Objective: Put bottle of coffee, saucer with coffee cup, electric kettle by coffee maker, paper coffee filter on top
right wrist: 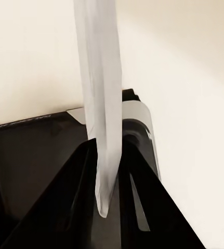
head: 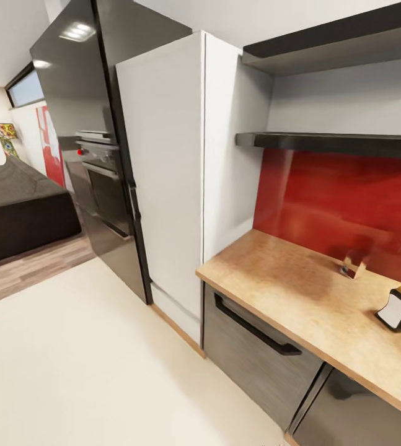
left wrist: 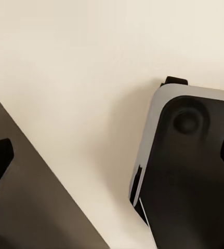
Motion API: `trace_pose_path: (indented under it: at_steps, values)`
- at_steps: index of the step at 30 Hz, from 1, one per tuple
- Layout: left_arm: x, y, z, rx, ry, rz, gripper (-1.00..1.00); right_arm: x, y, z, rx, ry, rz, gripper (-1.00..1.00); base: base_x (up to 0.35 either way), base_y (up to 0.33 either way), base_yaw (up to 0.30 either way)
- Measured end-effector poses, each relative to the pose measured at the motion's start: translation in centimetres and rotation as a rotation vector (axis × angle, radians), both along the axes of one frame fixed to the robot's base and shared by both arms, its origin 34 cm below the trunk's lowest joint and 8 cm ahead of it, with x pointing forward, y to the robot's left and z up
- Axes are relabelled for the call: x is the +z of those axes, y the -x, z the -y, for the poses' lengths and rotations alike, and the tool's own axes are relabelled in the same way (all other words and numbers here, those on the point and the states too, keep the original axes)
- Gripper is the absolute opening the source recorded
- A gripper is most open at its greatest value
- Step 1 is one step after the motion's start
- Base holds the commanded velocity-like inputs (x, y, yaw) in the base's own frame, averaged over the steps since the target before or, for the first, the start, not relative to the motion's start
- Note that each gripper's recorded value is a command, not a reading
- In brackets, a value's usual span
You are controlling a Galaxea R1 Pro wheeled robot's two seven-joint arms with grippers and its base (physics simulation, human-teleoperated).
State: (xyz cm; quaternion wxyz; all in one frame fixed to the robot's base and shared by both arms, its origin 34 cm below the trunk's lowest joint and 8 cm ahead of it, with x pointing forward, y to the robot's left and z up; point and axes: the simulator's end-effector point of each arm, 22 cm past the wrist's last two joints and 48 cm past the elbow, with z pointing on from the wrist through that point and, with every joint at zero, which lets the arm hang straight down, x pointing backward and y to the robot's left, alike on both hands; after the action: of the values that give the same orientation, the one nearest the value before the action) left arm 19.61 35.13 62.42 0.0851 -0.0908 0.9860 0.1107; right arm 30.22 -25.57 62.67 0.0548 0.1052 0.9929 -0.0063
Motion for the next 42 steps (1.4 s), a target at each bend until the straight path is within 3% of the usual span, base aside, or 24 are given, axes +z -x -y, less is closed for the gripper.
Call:
trace_pose_path:
  at_steps: [12, 42]
  values:
    - [0.05, -0.23, -0.03, 0.010, 0.000, 0.008, 1.00, 0.08, -0.13, -0.12, -0.001, -0.002, 0.004, -1.00, 0.002, 0.316, -0.294]
    - [0.06, 0.66, -0.40, 0.012, -0.008, -0.005, 1.00, 0.09, -0.20, -0.51, 0.000, -0.007, 0.005, -1.00, 0.092, 0.088, -0.300]
